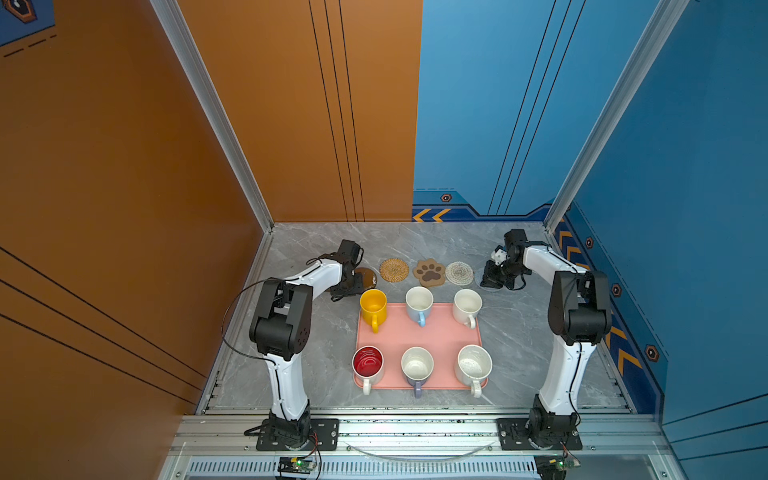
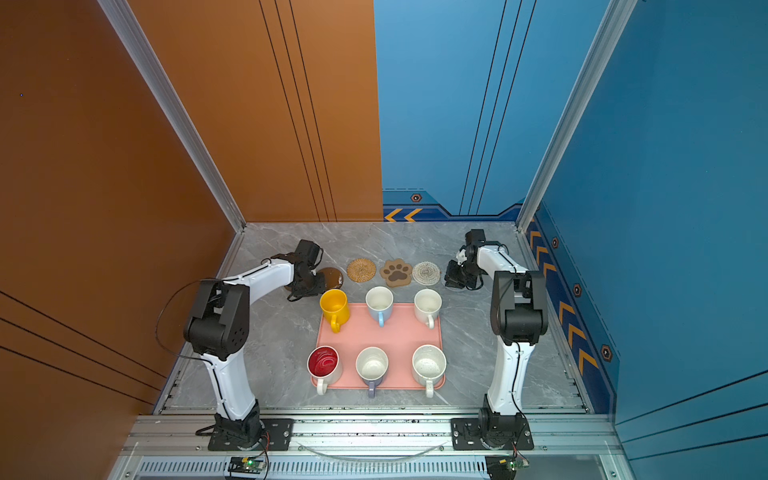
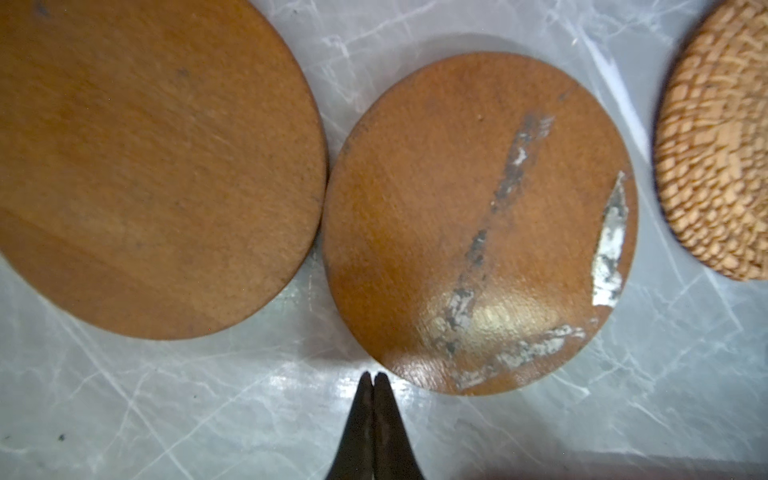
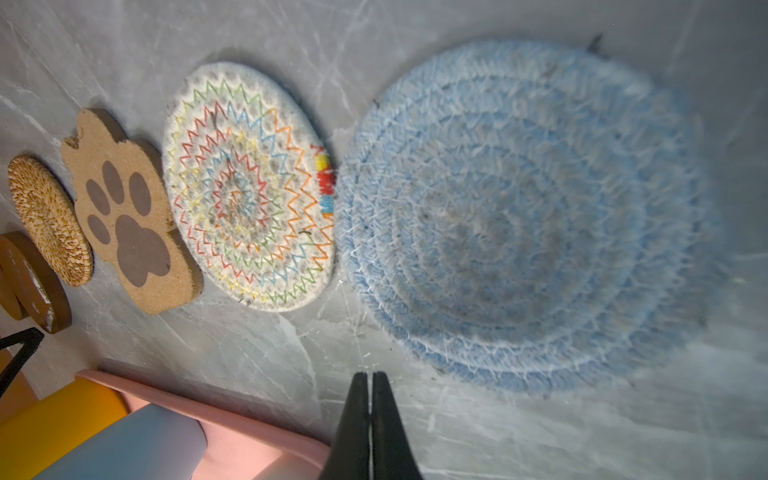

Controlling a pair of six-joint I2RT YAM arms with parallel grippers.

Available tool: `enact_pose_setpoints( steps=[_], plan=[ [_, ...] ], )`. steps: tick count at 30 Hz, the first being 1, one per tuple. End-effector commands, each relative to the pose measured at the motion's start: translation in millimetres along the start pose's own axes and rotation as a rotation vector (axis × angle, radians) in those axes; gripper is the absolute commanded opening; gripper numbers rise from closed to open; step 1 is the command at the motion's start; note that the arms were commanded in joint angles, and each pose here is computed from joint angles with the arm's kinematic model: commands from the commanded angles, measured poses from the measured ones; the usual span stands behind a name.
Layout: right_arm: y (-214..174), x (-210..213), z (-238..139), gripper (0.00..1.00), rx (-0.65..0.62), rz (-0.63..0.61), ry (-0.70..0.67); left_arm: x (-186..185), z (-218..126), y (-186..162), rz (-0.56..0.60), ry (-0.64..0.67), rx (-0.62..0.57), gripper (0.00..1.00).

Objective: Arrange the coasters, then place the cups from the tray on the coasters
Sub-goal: 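Hover the left gripper over the scratched wooden coaster while the right hovers nearby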

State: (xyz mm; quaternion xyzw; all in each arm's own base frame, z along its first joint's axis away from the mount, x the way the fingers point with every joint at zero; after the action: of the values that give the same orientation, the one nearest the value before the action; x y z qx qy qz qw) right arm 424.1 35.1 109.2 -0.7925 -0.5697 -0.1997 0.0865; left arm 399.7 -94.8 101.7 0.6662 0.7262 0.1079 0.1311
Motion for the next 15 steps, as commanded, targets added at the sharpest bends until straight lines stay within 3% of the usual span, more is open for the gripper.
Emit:
enact_pose_setpoints(
  steps=[1,15],
  plan=[
    [1,8,-13,0.00,-0.031,0.001,0.013,-4,8,0,-0.016,-0.013,0.015,0.05],
    [0,7,-10,0.00,-0.025,0.009,0.011,-13,19,17,-0.040,-0.045,0.005,0.05]
  ],
)
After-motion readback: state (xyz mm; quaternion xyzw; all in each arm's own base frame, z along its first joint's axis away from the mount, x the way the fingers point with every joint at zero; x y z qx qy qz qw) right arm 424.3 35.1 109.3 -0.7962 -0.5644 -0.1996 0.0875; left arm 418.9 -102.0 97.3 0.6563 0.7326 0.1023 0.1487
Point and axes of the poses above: each gripper's point midway between its finger pads, its own z axis out along the fingers, its own x axis along the line the jaws close on, y = z × x, the point moved 7 cm from there along -z, back along the fingers, and after that the axes turned 4 degrees about z, right-handed, at the moved point
